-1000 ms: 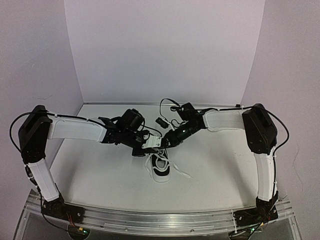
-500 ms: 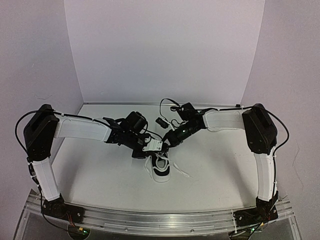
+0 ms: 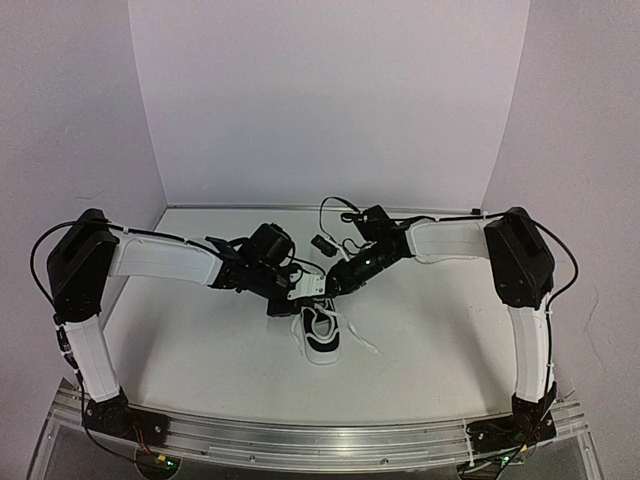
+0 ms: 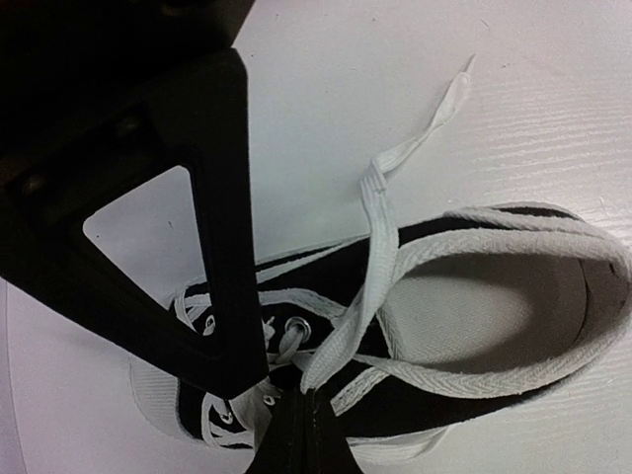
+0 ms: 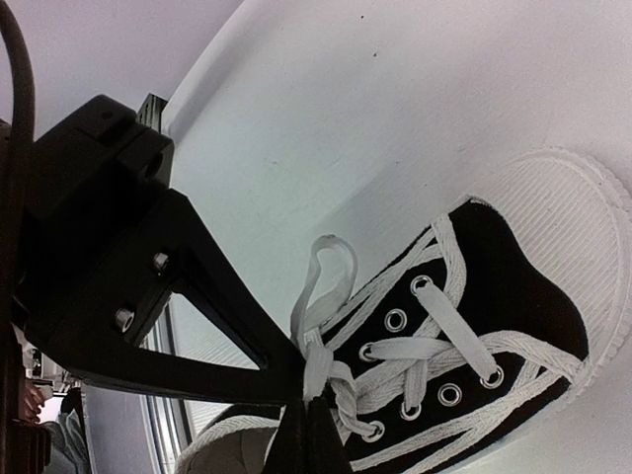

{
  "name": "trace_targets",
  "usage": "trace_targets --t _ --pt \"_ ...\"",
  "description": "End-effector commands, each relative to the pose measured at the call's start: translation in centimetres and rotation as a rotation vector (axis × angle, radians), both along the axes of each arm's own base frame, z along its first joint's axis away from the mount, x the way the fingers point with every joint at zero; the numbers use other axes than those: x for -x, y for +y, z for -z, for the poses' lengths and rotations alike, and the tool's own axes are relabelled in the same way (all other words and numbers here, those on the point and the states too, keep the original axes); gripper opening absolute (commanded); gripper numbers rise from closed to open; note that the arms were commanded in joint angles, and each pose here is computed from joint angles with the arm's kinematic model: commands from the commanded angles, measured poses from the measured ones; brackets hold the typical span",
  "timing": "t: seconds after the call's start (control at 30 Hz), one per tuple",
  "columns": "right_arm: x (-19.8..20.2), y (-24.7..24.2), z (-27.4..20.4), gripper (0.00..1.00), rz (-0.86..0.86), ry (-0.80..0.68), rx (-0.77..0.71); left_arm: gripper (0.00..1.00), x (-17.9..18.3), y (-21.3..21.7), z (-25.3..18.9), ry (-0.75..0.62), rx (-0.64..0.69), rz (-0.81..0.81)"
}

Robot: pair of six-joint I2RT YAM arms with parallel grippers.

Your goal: Tie the shoes

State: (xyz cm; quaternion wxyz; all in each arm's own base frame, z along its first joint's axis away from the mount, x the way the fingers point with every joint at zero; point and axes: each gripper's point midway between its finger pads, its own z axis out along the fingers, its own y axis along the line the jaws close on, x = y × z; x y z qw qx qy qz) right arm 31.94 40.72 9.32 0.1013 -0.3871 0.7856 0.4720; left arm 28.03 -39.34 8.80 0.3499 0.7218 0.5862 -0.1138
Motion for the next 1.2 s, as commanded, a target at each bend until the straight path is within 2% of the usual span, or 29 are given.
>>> trace_targets --t 0.0,0.17,0.33,0.5,0.87,1.17 --pt "-0.2 0.4 -2.5 0.0 -0.014 -0.03 -0.057 0.0 -0.4 -0.6 -2.9 0.007 0.127 -0.086" --pt "-0.3 0.5 -2.7 0.0 -0.014 -0.032 -0.062 0.0 -1.2 -0.7 -1.7 0.052 0.144 -0.179" --pt "-0.2 0.5 -3.0 0.0 -0.017 -0.031 -0.071 0.0 -2.1 -1.0 -1.5 0.099 0.247 -0.281" --pt "0.0 0.5 -3.0 0.0 -0.017 -0.029 -0.074 0.0 -2.4 -0.9 -0.5 0.135 0.287 -0.347" --pt "0.4 0.4 -2.7 0.0 -0.011 -0.009 -0.085 0.0 -3.5 -0.9 -1.2 0.218 0.557 -0.512" --pt "0.5 0.4 -2.9 0.02 0.008 0.011 -0.096 0.0 -3.4 -2.3 -0.8 0.35 0.736 -0.507"
